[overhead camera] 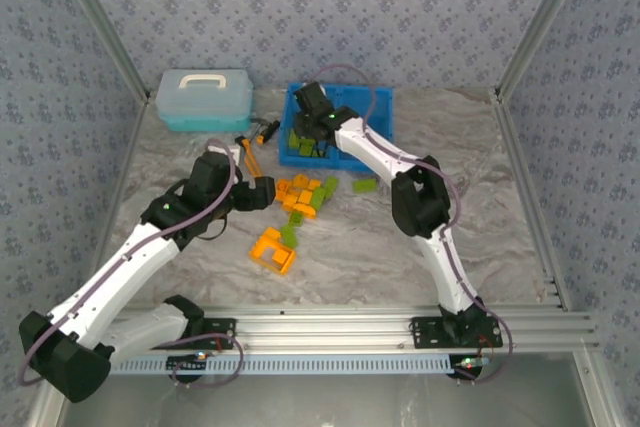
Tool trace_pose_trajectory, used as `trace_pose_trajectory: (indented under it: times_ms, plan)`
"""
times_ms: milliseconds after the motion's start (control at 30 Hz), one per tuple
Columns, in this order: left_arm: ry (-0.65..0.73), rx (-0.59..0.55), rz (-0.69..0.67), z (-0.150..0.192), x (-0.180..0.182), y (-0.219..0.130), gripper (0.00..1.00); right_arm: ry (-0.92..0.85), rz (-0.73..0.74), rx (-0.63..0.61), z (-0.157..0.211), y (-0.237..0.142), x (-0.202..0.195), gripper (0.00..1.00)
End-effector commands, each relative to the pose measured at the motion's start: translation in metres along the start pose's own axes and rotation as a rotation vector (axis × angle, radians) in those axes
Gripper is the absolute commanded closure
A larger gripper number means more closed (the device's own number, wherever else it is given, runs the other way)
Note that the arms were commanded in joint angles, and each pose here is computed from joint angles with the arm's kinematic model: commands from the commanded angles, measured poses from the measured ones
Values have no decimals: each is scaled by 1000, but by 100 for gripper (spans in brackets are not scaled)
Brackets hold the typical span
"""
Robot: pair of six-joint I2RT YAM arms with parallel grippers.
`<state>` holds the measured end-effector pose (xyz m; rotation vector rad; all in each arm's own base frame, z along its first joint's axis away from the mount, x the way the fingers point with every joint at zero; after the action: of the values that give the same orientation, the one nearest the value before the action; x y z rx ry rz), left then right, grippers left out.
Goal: Sort the legos into containers by color
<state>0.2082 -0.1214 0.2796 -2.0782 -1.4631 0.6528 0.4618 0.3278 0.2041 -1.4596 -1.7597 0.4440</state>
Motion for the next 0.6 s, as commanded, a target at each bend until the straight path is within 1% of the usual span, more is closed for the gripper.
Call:
trace_pose_trajectory:
  times_ms: [0,67,167,233,300,433,533,567]
  plan:
    - [-27,-13,12,1,2,-6,1,-36,42,32,-3,3,1,70]
    - [-27,-9,13,2,1,-5,1,-33,57,25,-5,10,-2,69]
    - [-28,-5,14,3,2,-3,1,-20,66,-11,-18,11,-7,67]
    - [-28,2,21,5,1,-1,1,2,53,-12,-28,11,-10,59]
    - [-25,19,34,8,0,4,1,14,35,-13,-37,5,-9,45]
    - [-26,72,38,15,-3,18,1,-15,-55,-56,-55,-25,9,38]
    - [-1,130,35,19,-12,34,1,-39,-98,-93,-71,-58,20,37]
    - [20,148,35,19,-18,39,3,-37,-110,-101,-77,-72,21,37]
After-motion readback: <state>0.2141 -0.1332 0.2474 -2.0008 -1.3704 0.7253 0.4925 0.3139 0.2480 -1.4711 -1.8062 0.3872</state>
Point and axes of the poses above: each hand's point on the last joint's axis, 136 mm out from that joint toward the fingers, its own y axis out along the fingers, its own x axis along the line the jaws close on, z = x × y, the point moved 9 cm from there along -y, back along the fingers, and after that the axes turned 13 degrees about y, right-handed, at the moved point
